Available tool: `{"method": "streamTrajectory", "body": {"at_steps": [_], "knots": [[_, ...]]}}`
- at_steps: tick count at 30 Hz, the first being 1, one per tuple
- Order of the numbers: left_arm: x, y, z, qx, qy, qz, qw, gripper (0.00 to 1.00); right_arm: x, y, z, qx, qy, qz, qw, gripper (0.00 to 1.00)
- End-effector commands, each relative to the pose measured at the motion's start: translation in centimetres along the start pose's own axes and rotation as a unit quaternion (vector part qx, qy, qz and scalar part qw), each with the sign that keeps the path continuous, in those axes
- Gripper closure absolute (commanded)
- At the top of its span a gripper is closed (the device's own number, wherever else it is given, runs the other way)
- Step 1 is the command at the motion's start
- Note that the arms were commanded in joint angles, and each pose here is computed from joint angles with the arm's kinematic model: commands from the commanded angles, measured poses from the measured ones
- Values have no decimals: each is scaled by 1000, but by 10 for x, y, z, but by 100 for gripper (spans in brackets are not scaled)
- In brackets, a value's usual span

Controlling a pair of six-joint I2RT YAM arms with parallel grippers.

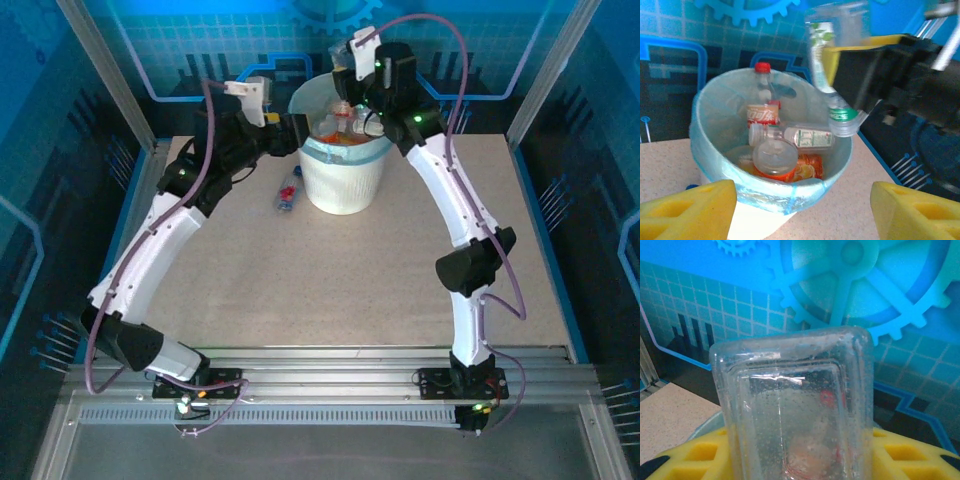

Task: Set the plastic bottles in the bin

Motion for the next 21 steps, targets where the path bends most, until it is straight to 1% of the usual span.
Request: {"method": "streamTrajectory", "body": {"at_steps": [1, 4, 7, 12, 14, 17, 21], "knots": [[4, -5, -12, -17, 13, 3, 1000, 28, 1, 8, 8, 21, 32, -32, 999, 54], [-1, -4, -10, -13, 12, 10, 1000, 27, -17, 9, 12, 47, 59, -41, 996, 53], [-2, -5, -11, -12, 10, 11, 1000, 28, -29, 4, 11, 54, 72, -52, 995, 51], [-1, -8, -12, -12, 12, 8, 1000, 27, -38, -5, 7, 59, 84, -52, 993, 42], [1, -9, -13, -13, 13, 7, 1000, 27, -35, -9, 7, 62, 86, -53, 993, 36], [3, -12, -15, -14, 14, 4, 1000, 27, -24, -17, 8, 68, 86, -63, 992, 30], [5, -16, -15, -13, 16, -1, 1000, 27, -6, -25, 9, 77, 87, -75, 990, 27]]}}
Point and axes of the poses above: each hand's point on the last joint's axis, 136 mm out from that joint toward the fingers, its own y axis out along the fingers, its own z axis along the line the jaws close on, x = y × z, the point moved 1 cm from there along -y, back along the fingers, and after that the axes turned 2 degrees about y, right-handed, at the moved point
